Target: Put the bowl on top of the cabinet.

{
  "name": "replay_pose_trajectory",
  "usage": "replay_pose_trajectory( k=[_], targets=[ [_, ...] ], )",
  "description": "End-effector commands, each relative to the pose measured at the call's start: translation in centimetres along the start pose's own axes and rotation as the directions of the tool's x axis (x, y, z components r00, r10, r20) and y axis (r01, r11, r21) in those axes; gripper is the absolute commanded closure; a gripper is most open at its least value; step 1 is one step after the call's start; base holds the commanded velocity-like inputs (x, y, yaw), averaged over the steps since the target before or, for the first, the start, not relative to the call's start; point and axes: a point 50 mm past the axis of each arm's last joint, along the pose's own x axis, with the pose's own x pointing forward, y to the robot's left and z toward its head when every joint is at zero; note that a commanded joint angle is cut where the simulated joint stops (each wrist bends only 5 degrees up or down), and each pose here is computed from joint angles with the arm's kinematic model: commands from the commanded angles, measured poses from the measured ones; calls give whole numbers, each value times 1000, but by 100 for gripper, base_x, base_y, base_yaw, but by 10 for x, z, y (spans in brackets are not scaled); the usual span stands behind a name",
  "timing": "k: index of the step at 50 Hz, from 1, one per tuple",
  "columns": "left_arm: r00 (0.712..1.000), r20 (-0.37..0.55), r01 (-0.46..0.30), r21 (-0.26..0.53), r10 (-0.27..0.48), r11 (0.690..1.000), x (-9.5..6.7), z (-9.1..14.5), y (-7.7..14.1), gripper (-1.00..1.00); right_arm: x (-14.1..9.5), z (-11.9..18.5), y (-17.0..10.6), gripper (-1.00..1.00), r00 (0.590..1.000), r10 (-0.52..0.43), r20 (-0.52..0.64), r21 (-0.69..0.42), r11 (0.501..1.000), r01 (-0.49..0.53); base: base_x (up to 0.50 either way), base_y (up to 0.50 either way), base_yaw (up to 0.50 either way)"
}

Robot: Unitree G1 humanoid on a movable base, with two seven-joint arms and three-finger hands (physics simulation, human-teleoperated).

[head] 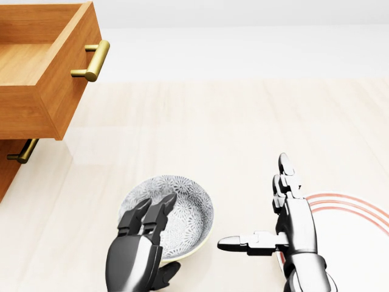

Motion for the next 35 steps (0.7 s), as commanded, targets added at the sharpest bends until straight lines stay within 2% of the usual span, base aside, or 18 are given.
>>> replay_pose_trajectory(
  k=[1, 21, 26, 31, 35],
  targets=[
    [1000, 17, -3, 8, 3, 1000, -6, 3, 2, 98, 0, 0, 1, -100, 1000, 5, 1, -4, 1000, -5, 0, 0, 0],
    [999, 36, -18, 2, 17, 1000, -7, 8, 6, 98, -2, 1, 2, -100, 1000, 8, 3, -5, 1000, -8, 0, 0, 0],
    [996, 59, -67, -15, 68, 998, -5, 15, 17, 98, -1, -1, 4, -100, 1000, 12, 1, -7, 1000, -12, 0, 0, 0],
    [980, 103, -164, -49, 168, 985, 0, 27, 39, 98, -2, 1, 4, -100, 1000, 12, 4, -6, 1000, -12, 0, 0, 0],
    [971, 148, -176, -70, 185, 982, 4, 38, 57, 98, -2, 1, 4, -100, 1000, 12, 5, -6, 1000, -12, 0, 0, 0]
  ],
)
